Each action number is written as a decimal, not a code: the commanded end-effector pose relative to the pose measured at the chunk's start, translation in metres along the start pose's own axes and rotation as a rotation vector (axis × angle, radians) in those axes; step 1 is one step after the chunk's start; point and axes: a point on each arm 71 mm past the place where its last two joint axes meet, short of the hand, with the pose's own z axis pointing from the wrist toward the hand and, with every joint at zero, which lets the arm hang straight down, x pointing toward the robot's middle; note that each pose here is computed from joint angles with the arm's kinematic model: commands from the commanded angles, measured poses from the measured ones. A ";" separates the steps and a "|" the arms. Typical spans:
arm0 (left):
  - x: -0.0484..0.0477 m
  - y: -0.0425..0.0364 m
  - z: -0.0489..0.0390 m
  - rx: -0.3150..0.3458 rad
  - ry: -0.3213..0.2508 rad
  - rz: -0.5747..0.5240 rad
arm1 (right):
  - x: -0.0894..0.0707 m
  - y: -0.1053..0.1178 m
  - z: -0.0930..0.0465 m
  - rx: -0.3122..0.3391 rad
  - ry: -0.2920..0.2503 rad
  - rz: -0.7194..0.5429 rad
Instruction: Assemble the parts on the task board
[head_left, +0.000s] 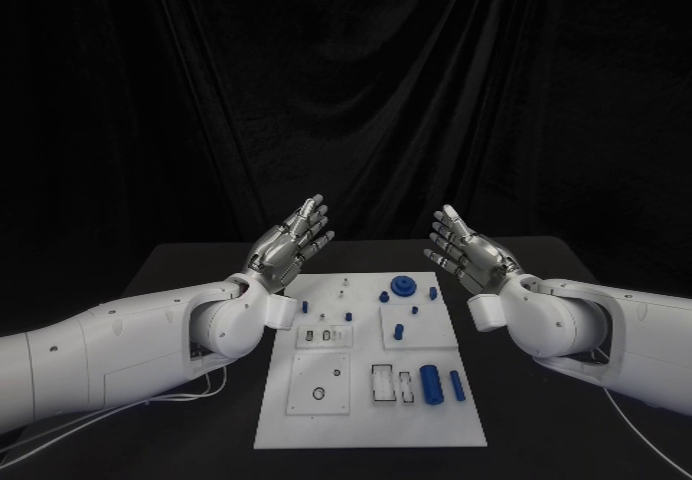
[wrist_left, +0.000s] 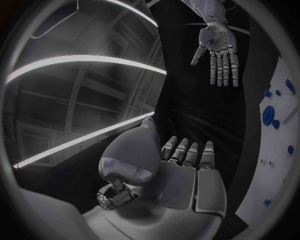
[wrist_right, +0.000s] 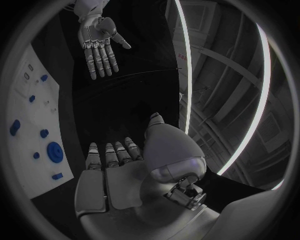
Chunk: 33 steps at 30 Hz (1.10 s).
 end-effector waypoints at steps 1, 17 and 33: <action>0.0011 -0.0080 -0.0030 0.083 0.088 0.014 | 0.002 0.001 0.000 0.022 0.081 0.015; -0.0287 -0.0280 -0.0251 0.155 0.110 0.241 | -0.010 0.022 -0.003 0.025 0.208 -0.141; -0.0450 -0.0470 -0.0502 0.201 0.068 0.361 | -0.007 0.094 -0.004 -0.028 0.164 -0.819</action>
